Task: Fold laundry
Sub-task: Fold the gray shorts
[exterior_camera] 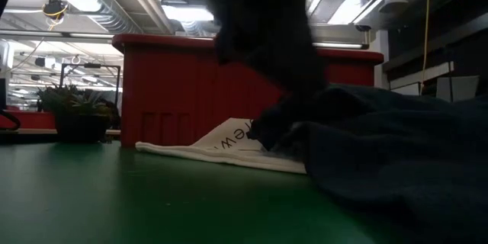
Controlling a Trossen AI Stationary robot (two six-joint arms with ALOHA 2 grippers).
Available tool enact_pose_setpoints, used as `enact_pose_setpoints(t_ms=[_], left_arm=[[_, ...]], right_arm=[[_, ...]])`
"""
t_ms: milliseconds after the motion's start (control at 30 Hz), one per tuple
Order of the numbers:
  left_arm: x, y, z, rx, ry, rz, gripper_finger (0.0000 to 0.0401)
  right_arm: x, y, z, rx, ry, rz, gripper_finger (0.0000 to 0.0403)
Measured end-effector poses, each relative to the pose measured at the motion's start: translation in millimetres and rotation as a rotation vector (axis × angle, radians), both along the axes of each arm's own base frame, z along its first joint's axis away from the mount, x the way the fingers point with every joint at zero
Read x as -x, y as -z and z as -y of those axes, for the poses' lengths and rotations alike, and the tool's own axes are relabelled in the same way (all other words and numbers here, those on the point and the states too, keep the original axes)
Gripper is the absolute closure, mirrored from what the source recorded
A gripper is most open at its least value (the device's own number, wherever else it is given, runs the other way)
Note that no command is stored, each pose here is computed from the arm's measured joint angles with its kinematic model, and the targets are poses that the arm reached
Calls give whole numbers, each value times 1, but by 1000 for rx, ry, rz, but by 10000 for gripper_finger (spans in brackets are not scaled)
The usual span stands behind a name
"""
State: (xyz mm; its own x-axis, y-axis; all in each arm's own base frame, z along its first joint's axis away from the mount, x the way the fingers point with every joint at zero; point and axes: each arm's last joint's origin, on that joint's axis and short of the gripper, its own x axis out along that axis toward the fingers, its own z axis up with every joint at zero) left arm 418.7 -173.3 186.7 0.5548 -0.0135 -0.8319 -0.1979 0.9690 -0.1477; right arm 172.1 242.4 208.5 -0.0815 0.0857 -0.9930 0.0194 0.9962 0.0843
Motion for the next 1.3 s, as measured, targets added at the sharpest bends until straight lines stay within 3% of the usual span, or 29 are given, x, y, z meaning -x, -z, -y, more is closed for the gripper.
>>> enact_pose_setpoints(t_ms=[133, 300, 400, 600, 833, 1000, 1300], left_arm=[[-7, -9, 19, 104, 44, 144, 293], [-5, -17, 44, 151, 126, 257, 293], [-1, -19, 54, 165, 188, 273, 293], [1, -16, 60, 181, 187, 267, 288], [-4, 1, 61, 217, 208, 222, 235], [-6, 9, 61, 146, 244, 231, 206], [-6, 40, 68, 67, 264, 183, 211]], right_arm=[[0, 0, 0, 0, 0, 1, 386], [0, 0, 0, 0, 0, 1, 386], [0, 0, 0, 1, 0, 1, 386], [0, 0, 0, 1, 0, 2, 386], [0, 0, 0, 1, 0, 1, 386], [0, 0, 0, 1, 0, 1, 386], [0, 0, 0, 1, 0, 1, 386]])
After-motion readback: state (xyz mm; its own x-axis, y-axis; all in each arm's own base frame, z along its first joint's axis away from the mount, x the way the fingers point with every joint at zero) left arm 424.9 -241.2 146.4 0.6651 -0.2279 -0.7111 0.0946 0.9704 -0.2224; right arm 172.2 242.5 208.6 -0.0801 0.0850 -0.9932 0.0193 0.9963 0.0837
